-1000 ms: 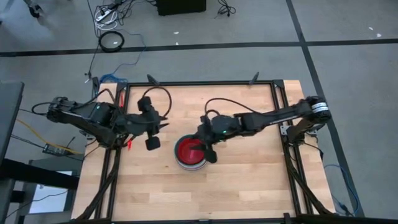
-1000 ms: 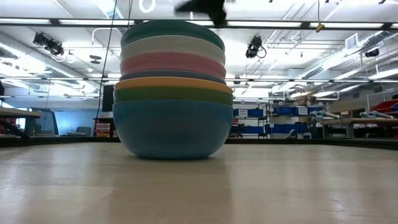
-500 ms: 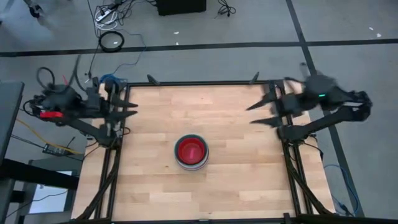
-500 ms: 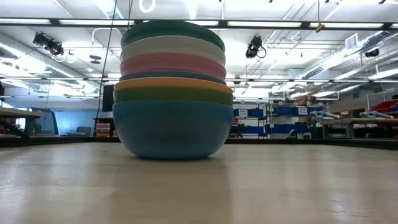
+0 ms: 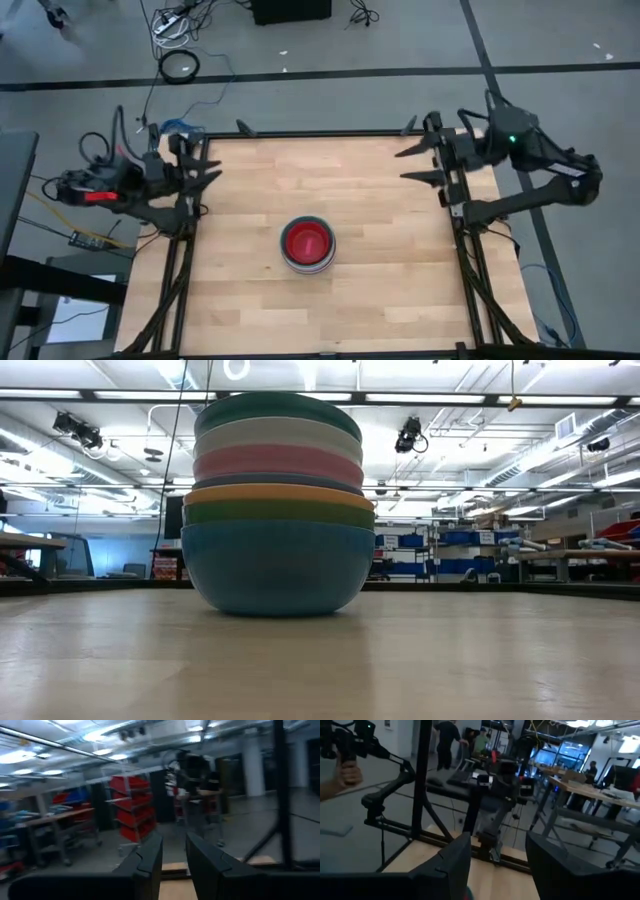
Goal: Nest bowls inside each other
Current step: Return to Home Position
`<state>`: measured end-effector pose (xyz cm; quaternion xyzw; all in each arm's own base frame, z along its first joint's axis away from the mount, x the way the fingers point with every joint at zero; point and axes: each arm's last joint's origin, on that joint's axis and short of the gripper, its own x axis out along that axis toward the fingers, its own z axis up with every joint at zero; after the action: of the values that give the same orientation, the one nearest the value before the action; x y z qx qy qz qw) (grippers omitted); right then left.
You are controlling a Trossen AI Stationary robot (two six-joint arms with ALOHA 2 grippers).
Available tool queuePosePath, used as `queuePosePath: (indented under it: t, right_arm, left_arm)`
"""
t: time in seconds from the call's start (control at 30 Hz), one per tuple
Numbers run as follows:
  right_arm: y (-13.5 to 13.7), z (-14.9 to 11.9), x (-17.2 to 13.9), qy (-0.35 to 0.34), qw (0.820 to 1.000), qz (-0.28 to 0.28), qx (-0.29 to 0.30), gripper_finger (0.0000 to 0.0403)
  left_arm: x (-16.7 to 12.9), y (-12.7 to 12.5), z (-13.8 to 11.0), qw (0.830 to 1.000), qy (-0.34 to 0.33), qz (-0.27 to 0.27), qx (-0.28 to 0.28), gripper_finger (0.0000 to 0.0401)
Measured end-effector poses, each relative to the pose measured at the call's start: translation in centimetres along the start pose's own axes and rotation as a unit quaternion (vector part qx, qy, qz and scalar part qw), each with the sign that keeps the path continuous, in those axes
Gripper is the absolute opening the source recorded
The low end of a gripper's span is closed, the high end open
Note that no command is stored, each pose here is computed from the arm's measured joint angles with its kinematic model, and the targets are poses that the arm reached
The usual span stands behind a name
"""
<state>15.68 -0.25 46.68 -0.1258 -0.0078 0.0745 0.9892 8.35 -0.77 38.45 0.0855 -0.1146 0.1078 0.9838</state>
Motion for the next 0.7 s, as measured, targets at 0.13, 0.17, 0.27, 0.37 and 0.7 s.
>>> queuePosePath:
  t: [0.13,0.17,0.27,0.37,0.7]
  right_arm:
    - [-1.8,-0.5,0.3,-0.005,1.000,0.011,0.002,0.0177]
    - [-2.3,-0.7,0.3,-0.004,1.000,0.008,0.003,0.0177]
    - [-3.7,-1.2,0.6,-0.002,1.000,0.007,0.007,0.0178]
    - [-4.9,-1.9,1.3,0.006,1.000,0.011,0.017,0.0177]
    - [-4.9,-2.9,3.1,0.027,0.999,0.036,0.025,0.0177]
  left_arm:
    - [-0.4,0.7,-0.1,0.999,0.005,0.031,0.023,0.0095]
    - [-0.5,0.7,-0.1,0.999,0.008,0.035,0.032,0.0095]
    - [-0.8,1.2,-0.1,0.998,0.009,0.054,0.039,0.0095]
    - [-1.1,1.5,-0.6,0.995,0.035,0.079,0.047,0.0095]
    - [-1.1,1.4,-2.2,0.992,0.101,0.070,0.028,0.0095]
